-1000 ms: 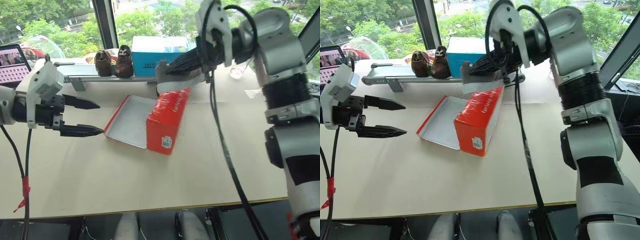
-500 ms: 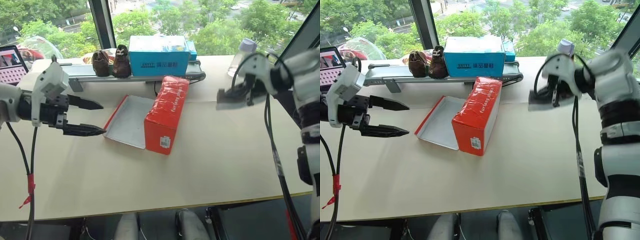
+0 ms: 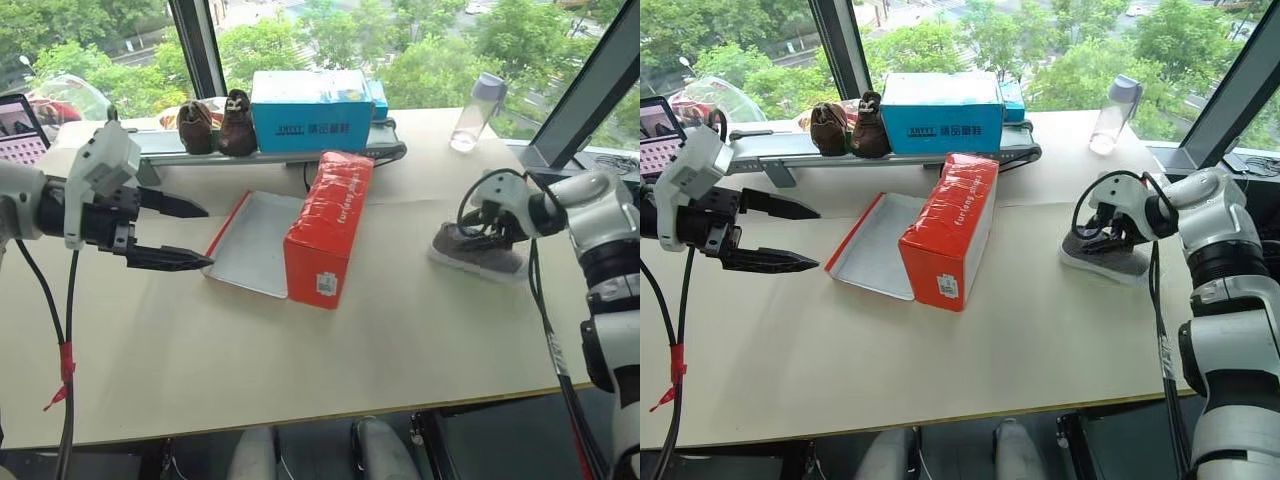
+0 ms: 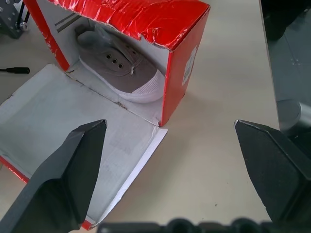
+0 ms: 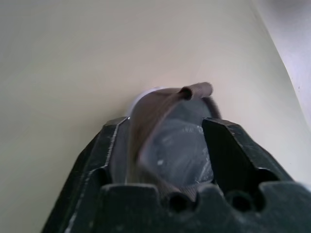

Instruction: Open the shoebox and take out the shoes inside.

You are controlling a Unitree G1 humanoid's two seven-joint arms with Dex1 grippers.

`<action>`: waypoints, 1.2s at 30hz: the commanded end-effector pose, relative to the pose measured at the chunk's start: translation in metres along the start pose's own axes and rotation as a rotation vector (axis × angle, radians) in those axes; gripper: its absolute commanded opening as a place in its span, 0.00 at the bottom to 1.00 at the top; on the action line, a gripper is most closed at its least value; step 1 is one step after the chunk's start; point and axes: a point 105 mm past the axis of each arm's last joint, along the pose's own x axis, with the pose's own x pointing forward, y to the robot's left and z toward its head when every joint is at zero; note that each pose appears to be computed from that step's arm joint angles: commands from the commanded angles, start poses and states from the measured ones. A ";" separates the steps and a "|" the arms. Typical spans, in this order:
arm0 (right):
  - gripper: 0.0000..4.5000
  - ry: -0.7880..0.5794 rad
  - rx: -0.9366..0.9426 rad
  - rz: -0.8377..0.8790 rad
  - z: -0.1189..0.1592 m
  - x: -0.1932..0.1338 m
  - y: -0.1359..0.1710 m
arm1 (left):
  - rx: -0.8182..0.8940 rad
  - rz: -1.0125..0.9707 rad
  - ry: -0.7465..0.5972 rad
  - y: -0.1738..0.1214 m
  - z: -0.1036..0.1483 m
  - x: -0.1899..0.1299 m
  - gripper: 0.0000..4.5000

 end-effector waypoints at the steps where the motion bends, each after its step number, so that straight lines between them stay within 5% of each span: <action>1: 0.99 -0.025 -0.029 -0.034 0.019 -0.035 -0.009 | 0.045 0.029 -0.008 0.000 0.012 -0.009 1.00; 6: 0.99 -0.148 -0.139 -0.049 0.074 -0.057 -0.009 | 0.042 0.030 -0.015 -0.001 0.011 -0.008 1.00; 14: 0.99 -0.507 -0.226 0.091 0.183 -0.044 0.023 | 0.033 0.038 -0.028 -0.002 0.011 -0.005 1.00; 16: 0.87 -0.559 -0.226 0.144 0.196 -0.037 0.033 | 0.030 0.041 -0.026 -0.003 0.010 -0.006 1.00; 27: 0.06 -0.568 -0.191 0.241 0.197 0.000 0.053 | 0.021 0.064 -0.016 -0.006 0.008 -0.010 1.00; 36: 0.02 -0.407 -0.126 0.263 0.145 0.031 0.065 | 0.028 0.062 -0.015 -0.004 0.010 -0.009 1.00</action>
